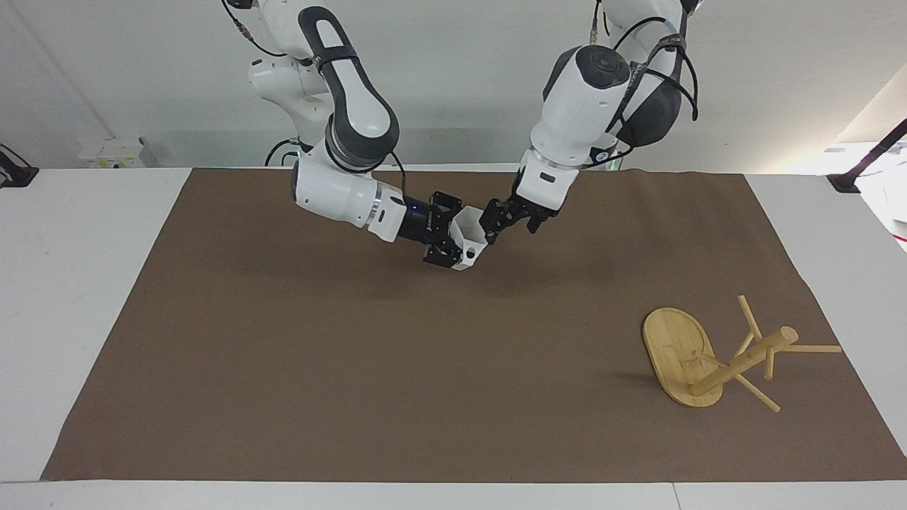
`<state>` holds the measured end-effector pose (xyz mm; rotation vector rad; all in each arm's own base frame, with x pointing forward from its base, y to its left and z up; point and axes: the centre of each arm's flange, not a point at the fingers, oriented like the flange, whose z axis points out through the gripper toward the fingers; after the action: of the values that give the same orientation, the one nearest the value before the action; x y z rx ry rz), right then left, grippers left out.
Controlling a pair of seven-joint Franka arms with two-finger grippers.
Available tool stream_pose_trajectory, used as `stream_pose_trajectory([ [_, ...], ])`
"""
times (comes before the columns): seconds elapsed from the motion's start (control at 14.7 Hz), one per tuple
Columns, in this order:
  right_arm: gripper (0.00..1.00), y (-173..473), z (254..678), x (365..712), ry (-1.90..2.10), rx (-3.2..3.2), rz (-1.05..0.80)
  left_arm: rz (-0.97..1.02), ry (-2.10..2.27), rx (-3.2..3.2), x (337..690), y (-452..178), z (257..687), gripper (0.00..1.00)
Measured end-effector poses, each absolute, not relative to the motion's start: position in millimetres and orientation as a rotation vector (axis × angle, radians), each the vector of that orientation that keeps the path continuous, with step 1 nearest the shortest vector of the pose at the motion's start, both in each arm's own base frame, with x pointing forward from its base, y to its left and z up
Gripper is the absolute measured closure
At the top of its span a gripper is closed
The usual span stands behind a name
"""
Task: Hang cup on rack
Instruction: 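Pass the mug to the left gripper while the right gripper holds it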
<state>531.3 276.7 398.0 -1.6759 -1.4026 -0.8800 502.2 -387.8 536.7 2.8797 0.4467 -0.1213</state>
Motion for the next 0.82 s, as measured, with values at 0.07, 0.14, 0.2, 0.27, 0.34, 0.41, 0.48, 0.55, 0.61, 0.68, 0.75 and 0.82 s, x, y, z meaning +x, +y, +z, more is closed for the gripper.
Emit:
stream_pose_trajectory([
  [0.07, 0.21, 276.3, 397.9, 531.5, -1.402, -1.677, -0.88, -0.151, 0.443, 2.879, 498.0, -392.1, 534.4, 0.0],
  [0.14, 0.21, 275.8, 397.7, 531.6, -1.401, -1.678, -0.88, -0.17, 0.439, 2.881, 495.2, -394.0, 532.5, 0.01],
  [0.2, 0.21, 275.4, 397.4, 531.7, -1.401, -1.679, -0.88, -0.183, 0.439, 2.884, 493.8, -394.3, 529.7, 0.04],
  [0.27, 0.21, 275.0, 396.9, 531.7, -1.4, -1.68, -0.879, -0.194, 0.442, 2.886, 493.1, -394.1, 526.6, 0.14],
  [0.34, 0.21, 274.5, 396.5, 531.7, -1.399, -1.681, -0.879, -0.197, 0.441, 2.887, 492.2, -394.9, 524.3, 0.26],
  [0.41, 0.21, 274.0, 396.1, 531.7, -1.399, -1.682, -0.878, -0.197, 0.436, 2.886, 490.4, -397.2, 522.9, 0.4],
  [0.48, 0.21, 273.7, 395.9, 531.8, -1.398, -1.683, -0.878, -0.196, 0.43, 2.886, 488.5, -399.8, 522.2, 0.52],
  [0.55, 0.21, 273.5, 395.5, 531.7, -1.398, -1.683, -0.877, -0.196, 0.424, 2.887, 486.9, -401.8, 522.1, 0.63],
  [0.61, 0.21, 273.4, 395.2, 531.5, -1.398, -1.684, -0.876, -0.196, 0.421, 2.887, 486.1, -402.7, 522.2, 0.73],
  [0.68, 0.21, 273.3, 394.8, 531.4, -1.397, -1.684, -0.876, -0.196, 0.421, 2.887, 486.1, -402.8, 522.2, 0.84],
  [0.75, 0.21, 272.8, 394.1, 531.4, -1.383, -1.691, -0.874, -0.192, 0.427, 2.879, 486.8, -402.6, 523.4, 0.95],
  [0.82, 0.21, 272.2, 394.2, 531.8, -1.373, -1.693, -0.876, -0.19, 0.432, 2.872, 487.6, -402.0, 524.2, 0.95],
])
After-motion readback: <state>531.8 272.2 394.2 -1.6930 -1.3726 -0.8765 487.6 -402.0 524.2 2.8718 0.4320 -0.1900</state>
